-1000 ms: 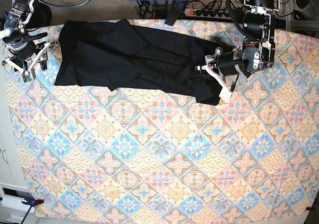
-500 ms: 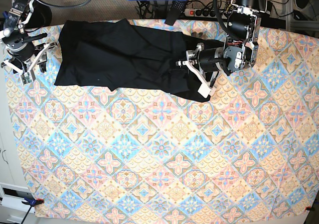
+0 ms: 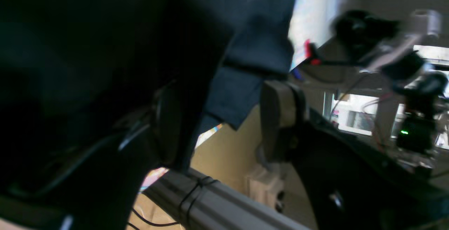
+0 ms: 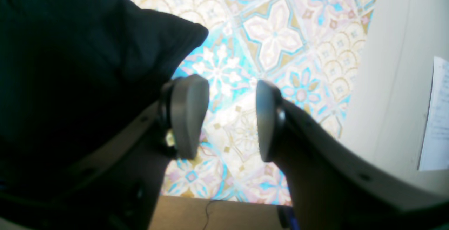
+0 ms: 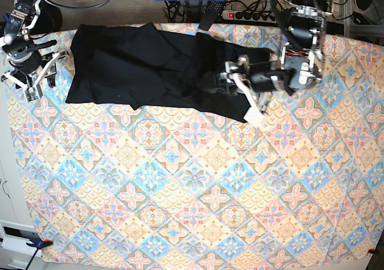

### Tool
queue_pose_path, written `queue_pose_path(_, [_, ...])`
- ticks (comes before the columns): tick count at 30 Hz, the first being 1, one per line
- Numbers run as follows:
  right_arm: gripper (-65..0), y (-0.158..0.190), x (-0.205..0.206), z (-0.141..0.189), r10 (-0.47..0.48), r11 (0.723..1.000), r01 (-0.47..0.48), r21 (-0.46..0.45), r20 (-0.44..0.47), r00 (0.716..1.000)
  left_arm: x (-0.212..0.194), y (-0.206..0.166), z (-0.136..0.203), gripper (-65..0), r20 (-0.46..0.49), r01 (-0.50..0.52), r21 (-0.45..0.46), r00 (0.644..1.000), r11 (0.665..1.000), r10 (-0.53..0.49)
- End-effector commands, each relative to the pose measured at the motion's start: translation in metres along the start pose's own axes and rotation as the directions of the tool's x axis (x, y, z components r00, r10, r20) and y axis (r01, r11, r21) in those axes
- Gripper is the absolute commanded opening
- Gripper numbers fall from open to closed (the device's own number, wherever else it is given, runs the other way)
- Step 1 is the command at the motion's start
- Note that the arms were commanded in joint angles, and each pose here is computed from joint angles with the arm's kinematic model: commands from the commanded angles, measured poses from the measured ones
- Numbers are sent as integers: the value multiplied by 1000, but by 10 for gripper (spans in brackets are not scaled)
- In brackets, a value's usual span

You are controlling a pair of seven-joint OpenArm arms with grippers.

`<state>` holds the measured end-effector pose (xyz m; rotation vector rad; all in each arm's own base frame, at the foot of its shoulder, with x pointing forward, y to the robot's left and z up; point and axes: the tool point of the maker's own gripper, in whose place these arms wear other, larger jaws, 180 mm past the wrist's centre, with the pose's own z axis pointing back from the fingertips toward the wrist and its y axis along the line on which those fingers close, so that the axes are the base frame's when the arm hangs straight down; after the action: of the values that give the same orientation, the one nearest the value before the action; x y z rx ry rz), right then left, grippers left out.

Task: Fold the T-shirt properly
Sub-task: 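Fold the strip end held by the left gripper inward toward the right gripper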

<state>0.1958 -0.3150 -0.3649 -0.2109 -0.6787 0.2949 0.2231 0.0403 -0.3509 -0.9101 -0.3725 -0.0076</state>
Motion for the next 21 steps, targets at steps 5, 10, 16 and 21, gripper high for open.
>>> queue_pose_path(5, [-391, -3, 7, 2, 17, 1000, -17, -4, 23, 1000, 25, 34, 40, -304, 85, -10, 100, 996, 995, 2])
queue_pose_path(10, [-391, 15, 1, -4, 46, 998, -44, 48, -30, 998, 25, 68, 58, -304, 55, -30, 192, 998, 981, 20])
queue_pose_path(16, [-390, 16, -8, -4, 47, 998, -42, 54, -91, 995, 23, 89, 66, -304, 30, 10, 304, 999, 953, -20])
queue_pose_path(21, [-362, 30, -12, -6, -42, 989, 54, 136, -95, 995, 19, 99, 67, -304, 9, 35, 364, 999, 931, -41])
